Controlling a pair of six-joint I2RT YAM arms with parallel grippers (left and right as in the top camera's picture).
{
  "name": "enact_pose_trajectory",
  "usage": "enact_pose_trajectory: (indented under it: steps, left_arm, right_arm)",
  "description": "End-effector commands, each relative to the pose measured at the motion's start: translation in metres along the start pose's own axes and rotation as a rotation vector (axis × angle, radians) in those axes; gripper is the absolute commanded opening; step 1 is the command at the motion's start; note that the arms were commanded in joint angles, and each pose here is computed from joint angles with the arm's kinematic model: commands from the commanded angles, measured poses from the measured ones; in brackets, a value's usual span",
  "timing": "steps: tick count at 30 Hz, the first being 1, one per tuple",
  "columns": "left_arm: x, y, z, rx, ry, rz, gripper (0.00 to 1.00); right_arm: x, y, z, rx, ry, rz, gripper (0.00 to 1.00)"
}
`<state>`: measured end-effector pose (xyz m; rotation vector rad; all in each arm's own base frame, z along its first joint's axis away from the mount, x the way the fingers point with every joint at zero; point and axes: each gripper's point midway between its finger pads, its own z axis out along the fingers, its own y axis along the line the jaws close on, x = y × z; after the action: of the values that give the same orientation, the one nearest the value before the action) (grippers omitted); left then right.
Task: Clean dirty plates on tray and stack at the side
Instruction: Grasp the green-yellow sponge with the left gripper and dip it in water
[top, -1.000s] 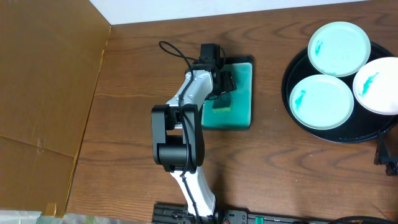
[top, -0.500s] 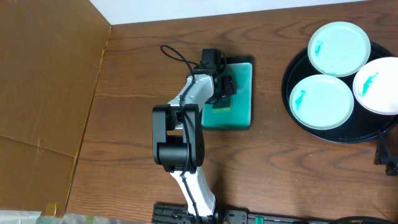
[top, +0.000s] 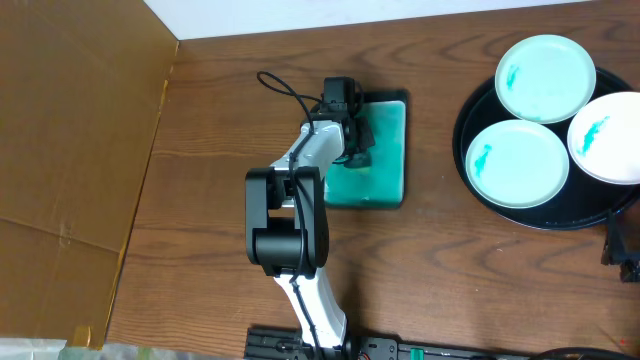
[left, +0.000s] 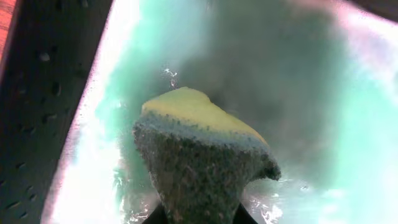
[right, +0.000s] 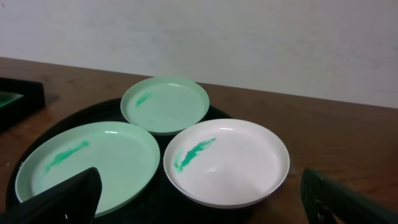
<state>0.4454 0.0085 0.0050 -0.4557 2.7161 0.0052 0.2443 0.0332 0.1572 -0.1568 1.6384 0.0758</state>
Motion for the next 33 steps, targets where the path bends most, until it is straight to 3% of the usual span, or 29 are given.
enact_pose_trajectory:
  steps: [1,2,4,6,11,21,23,27,28,32,33]
  left_arm:
    - [0.007,0.004,0.002,-0.014,0.024,-0.004,0.55]
    - [0.008,0.005,0.000,-0.016,0.031,-0.004,0.69]
    - [0.009,0.004,-0.008,-0.009,0.041,-0.004,0.82]
    - [0.010,0.001,-0.017,0.009,0.048,-0.003,0.88]
    - [0.024,-0.004,-0.029,0.049,0.109,-0.004,0.89]
    - [0.048,-0.002,-0.024,0.037,0.199,0.004,0.67]
    - [0.049,-0.002,-0.024,0.036,0.199,0.005,0.59]
    - [0.048,-0.002,-0.024,0.037,0.196,0.004,0.11]
    - [0.048,-0.002,-0.024,0.036,0.196,0.005,0.07]
    - [0.044,0.000,-0.023,0.026,0.178,0.005,0.08]
    - [0.042,-0.001,-0.023,0.028,0.171,0.005,0.30]
  right_arm:
    - [0.000,0.000,0.000,-0.002,0.000,-0.009,0.99]
    - [0.000,0.000,0.000,-0.002,0.000,-0.009,0.99]
    - [0.000,0.000,0.000,-0.002,0.000,-0.009,0.99]
    - [0.000,0.000,0.000,-0.002,0.000,-0.009,0.99]
    - [0.000,0.000,0.000,-0.002,0.000,-0.009,0.99]
    - [0.000,0.000,0.000,-0.002,0.000,-0.009,0.99]
    - [0.000,0.000,0.000,-0.002,0.000,-0.009,0.99]
    - [0.000,0.000,0.000,-0.002,0.000,-0.009,0.99]
    - [0.000,0.000,0.000,-0.002,0.000,-0.009,0.99]
    - [0.000,0.000,0.000,-0.002,0.000,-0.009,0.99]
    - [0.000,0.000,0.000,-0.002,0.000,-0.009,0.99]
